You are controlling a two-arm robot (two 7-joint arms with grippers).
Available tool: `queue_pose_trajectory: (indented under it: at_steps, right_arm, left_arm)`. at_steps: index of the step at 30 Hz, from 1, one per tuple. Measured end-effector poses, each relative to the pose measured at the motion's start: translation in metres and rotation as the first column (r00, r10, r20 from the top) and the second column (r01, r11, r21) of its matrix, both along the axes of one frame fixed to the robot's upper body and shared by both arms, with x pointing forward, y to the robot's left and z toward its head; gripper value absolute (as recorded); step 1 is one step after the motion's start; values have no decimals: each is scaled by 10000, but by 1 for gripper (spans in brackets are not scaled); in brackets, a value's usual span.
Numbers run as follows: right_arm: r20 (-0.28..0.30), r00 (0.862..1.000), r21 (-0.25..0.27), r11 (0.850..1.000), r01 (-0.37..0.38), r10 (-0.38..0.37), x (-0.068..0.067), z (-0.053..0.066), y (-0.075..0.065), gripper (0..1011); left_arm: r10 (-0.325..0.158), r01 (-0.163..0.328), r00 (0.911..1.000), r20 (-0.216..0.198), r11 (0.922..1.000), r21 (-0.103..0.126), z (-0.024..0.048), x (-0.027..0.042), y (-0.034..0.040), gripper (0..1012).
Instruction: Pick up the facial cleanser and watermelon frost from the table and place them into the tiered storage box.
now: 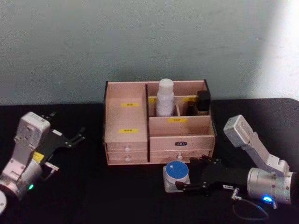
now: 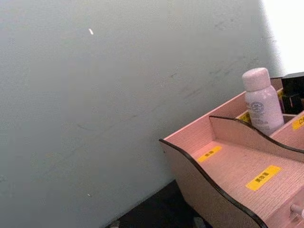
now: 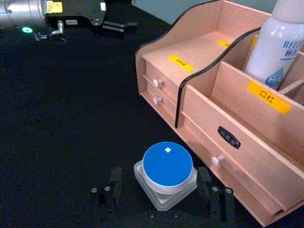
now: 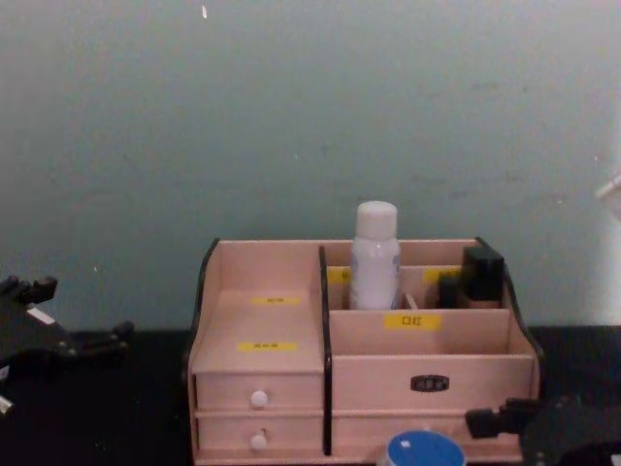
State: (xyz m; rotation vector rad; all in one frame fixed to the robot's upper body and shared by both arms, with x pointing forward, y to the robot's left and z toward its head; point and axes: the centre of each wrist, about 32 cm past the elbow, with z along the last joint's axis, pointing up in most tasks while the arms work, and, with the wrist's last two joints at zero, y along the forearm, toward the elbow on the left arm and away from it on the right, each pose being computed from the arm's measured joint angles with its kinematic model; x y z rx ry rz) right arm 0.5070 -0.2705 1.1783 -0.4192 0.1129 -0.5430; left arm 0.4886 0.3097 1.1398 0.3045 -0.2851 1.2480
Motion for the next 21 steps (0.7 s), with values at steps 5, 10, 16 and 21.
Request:
queue_pose_trajectory:
  at_steps: [5, 10, 16, 21]
  right_arm:
    - [21, 10000, -49, 10000, -5, 5, 16, -29, 19, 1000]
    - [20, 10000, -102, 9999, 5, -5, 36, -61, 41, 1000]
    - [48, 10000, -102, 9999, 35, -34, 74, -97, 69, 1000]
    - [114, 9999, -87, 9999, 65, -64, 114, -113, 91, 1000]
  left_arm:
    - [0, 0, 10000, -1, 10000, 0, 0, 0, 0, 1001]
    - [0, 0, 10000, -1, 10000, -1, 0, 0, 0, 1001]
    - [0, 0, 10000, -1, 10000, 0, 0, 0, 0, 1001]
    - [0, 0, 10000, -1, 10000, 0, 0, 0, 0, 1001]
